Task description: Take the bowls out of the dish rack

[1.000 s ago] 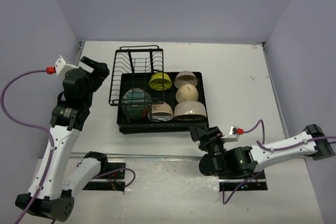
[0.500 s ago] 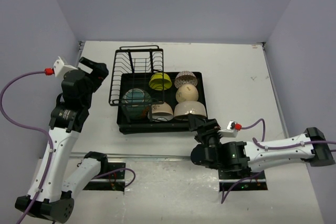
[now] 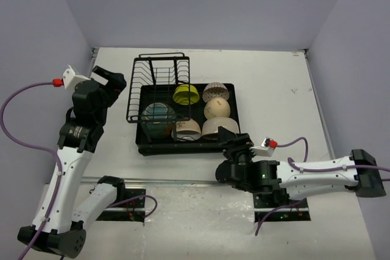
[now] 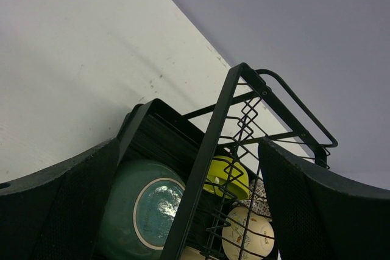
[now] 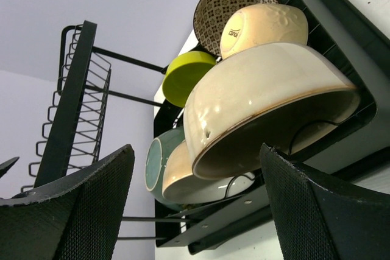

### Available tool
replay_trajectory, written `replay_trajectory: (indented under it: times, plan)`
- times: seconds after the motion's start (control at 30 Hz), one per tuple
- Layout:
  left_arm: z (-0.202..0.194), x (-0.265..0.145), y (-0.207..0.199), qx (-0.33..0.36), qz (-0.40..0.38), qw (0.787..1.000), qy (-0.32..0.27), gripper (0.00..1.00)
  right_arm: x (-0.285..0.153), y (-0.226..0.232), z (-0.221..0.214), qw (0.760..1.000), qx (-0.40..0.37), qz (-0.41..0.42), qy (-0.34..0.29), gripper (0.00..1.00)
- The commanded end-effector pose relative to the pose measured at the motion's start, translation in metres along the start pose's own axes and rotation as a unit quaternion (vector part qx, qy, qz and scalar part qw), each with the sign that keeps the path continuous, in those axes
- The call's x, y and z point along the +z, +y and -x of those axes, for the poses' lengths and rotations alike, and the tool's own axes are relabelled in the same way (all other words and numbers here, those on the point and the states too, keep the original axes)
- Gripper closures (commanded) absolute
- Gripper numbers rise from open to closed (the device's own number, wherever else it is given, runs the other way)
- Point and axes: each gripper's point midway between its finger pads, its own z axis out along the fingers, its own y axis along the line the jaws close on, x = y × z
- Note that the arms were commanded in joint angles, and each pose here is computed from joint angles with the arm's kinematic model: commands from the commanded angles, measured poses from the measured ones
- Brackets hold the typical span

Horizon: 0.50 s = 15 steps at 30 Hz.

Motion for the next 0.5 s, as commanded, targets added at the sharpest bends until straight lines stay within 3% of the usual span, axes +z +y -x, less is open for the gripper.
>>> replay_trajectory:
  times: [0.0, 0.47]
  plan:
    - [0.01, 0.001, -0.004, -0.006, -0.002, 1.0, -0.017, 0.06, 0.003, 0.047, 0.019, 0.899, 0.437, 0.008, -0.011, 0.17]
    - [0.009, 0.004, -0.007, -0.007, -0.004, 1.0, -0.014, 0.05, 0.023, 0.04, 0.001, 0.898, 0.439, -0.021, -0.021, 0.2]
